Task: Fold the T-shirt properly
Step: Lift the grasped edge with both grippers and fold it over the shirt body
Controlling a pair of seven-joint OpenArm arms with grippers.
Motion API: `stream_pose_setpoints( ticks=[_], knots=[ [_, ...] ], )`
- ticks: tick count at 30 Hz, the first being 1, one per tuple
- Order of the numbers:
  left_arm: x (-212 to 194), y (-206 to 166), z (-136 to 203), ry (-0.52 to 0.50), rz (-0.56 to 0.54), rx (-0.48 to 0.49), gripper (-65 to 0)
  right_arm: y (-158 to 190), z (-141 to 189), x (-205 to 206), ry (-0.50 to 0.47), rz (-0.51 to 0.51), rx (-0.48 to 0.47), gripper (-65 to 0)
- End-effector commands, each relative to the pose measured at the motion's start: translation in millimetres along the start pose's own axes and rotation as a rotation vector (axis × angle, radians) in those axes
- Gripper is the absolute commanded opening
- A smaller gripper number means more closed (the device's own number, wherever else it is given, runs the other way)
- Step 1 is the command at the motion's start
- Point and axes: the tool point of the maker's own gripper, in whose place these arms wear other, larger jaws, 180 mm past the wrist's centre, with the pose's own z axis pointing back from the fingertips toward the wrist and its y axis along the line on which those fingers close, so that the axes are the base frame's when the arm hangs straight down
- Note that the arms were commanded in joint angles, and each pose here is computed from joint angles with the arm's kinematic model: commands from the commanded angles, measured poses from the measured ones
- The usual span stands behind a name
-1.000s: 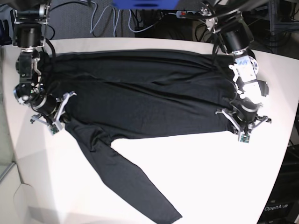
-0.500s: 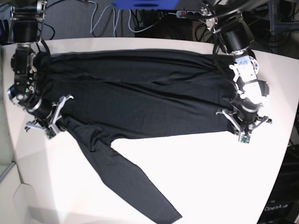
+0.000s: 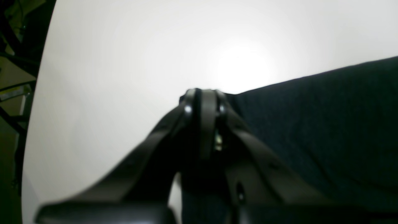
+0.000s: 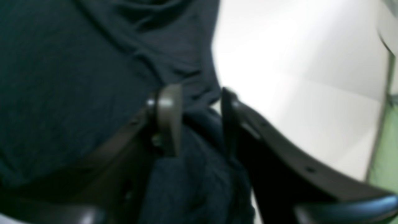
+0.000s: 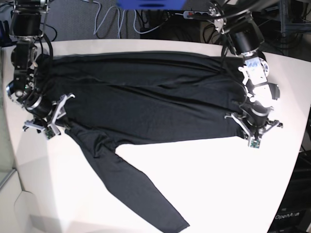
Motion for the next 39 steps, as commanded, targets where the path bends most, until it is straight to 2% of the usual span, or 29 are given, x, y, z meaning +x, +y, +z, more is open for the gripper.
stream_pose_setpoints(
  ticks=[1,4,6,13,21,23,25,30,35,39],
  knots=[
    [19.6,9.3,0.2,-0.057,-0.001,0.025,-65.0,-13.1,3.4,18.3,-0.058,0.005,-0.033,-36.9],
    [19.6,9.3,0.2,-0.057,-0.001,0.025,-65.0,-16.8,4.5,17.4,-0.057,-0.002,-0.042,-29.9],
    [20.4,9.5,0.1,-0.059,0.0,0.025,-65.0,-19.7,-1.2,13.7,-0.045,-0.019,-0.04,-27.6],
    [20.6,9.0,0.0,-0.059,-0.001,0.024,-65.0,-35.8,-28.7,-13.3,0.03,-0.13,-0.027,-27.5],
    [21.1,10.0,-0.1,-0.059,-0.005,0.026,-65.0,-27.4,-48.3,-24.8,0.074,-0.171,0.021,-27.9],
    [21.1,10.0,-0.1,-0.059,-0.005,0.026,-65.0,-20.5,-51.1,-24.9,0.08,-0.16,0.039,-30.3],
    [21.1,10.0,-0.1,-0.059,-0.005,0.026,-65.0,-15.5,-53.0,-24.1,0.083,-0.149,0.053,-36.9],
    [21.8,9.6,-0.3,-0.06,-0.005,0.026,-65.0,-16.7,-52.9,-22.8,0.078,-0.151,0.049,-63.9],
    [21.8,9.6,-0.3,-0.06,-0.005,0.026,-65.0,-27.5,-51.3,-14.8,0.064,-0.137,0.031,-64.9],
    [21.6,9.6,0.0,-0.06,-0.004,0.026,-65.0,-36.7,-40.3,2.8,0.024,-0.079,0.004,-64.9]
  ],
)
